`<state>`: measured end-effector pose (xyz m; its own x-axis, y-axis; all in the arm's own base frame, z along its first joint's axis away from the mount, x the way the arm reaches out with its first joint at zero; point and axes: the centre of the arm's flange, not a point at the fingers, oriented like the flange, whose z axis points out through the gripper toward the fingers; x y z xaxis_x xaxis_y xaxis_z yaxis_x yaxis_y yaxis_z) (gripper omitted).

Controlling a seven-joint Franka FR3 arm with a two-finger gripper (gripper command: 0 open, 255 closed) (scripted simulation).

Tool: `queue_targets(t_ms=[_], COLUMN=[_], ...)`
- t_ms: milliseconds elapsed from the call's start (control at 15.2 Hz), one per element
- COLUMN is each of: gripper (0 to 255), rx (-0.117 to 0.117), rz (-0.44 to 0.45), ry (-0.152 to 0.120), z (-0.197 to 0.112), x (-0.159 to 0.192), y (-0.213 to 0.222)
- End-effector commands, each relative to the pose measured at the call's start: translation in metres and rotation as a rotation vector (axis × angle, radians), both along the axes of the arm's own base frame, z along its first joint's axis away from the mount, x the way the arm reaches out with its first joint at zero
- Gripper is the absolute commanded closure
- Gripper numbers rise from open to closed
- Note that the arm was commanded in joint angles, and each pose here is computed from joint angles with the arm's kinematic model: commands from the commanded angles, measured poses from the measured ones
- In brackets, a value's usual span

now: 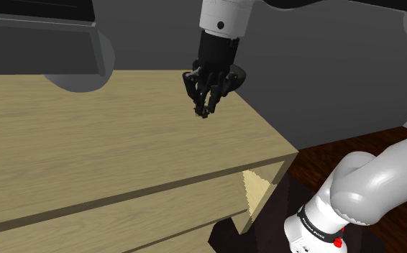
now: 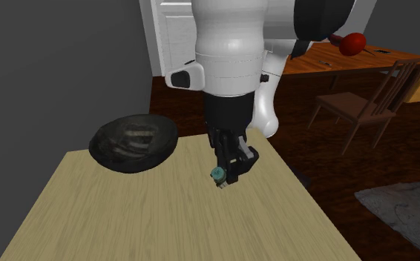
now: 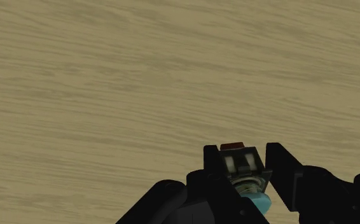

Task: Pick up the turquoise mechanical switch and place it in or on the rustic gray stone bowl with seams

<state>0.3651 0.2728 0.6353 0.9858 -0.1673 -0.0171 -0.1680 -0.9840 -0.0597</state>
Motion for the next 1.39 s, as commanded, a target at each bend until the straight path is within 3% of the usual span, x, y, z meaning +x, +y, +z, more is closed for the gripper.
queue_targets(t_ms=[0, 1320], gripper=[255, 255], rx=[0.0, 0.0], rz=[0.0, 0.0], ry=[0.0, 0.0], z=[0.01, 0.116], x=[0.0, 0.0], y=[0.0, 0.0])
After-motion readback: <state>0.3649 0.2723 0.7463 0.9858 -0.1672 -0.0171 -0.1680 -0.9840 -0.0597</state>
